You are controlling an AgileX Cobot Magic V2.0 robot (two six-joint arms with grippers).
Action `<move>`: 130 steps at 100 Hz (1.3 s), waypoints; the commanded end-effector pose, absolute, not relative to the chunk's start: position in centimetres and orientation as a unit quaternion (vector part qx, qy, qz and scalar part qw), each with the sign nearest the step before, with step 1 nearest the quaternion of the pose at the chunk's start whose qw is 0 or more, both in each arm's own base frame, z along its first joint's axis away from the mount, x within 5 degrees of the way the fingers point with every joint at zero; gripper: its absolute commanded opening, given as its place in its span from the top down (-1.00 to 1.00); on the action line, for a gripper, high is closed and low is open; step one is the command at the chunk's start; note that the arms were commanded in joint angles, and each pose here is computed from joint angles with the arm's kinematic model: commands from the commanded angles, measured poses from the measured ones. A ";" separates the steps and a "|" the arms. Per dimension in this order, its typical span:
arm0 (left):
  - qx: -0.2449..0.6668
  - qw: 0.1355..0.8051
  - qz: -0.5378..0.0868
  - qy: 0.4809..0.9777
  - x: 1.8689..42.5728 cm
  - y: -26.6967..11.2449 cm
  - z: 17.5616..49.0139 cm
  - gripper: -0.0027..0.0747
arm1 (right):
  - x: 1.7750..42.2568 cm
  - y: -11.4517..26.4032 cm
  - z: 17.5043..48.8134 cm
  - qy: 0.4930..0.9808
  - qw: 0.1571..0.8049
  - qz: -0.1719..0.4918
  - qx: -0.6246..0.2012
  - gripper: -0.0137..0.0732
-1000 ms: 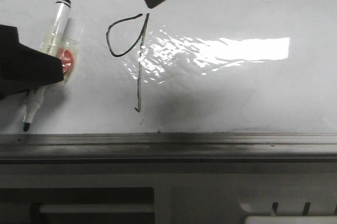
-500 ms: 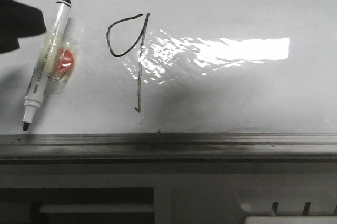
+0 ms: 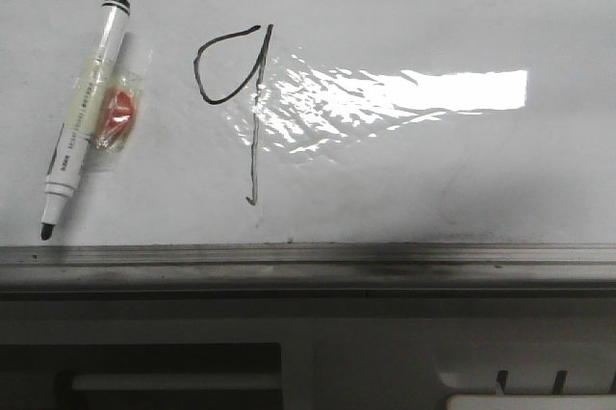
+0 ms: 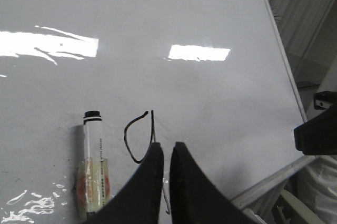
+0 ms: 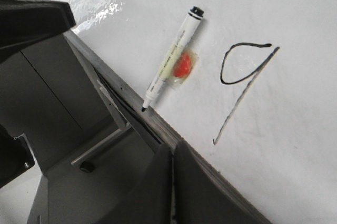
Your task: Write number 9 on whiteboard
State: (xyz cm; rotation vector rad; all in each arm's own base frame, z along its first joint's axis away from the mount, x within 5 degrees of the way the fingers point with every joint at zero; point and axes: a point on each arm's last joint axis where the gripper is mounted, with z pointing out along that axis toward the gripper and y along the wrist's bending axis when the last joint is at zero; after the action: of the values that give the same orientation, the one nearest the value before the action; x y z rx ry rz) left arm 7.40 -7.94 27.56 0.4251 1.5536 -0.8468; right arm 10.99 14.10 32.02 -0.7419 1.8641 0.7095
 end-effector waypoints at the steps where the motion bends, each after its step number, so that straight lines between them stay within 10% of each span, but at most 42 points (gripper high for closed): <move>1: 0.206 0.641 -0.362 0.644 6.7 -7.4 28.8 0.98 | 10.1 12.8 33.1 0.720 0.546 0.311 -0.295 0.85; 57: 0.235 0.637 -0.409 0.610 2.7 -4.0 27.0 0.98 | 4.2 5.4 29.9 0.648 0.619 0.356 -0.265 0.85; 130: 0.228 0.613 -0.429 0.623 2.5 -4.1 26.6 0.98 | 3.9 5.1 28.5 0.664 0.603 0.350 -0.271 0.85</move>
State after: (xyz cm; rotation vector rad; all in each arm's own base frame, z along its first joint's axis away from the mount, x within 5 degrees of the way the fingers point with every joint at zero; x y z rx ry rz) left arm 2.37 -4.37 25.26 0.5885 1.5013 -0.9705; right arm 3.85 5.16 26.93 -0.6578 1.6307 0.7969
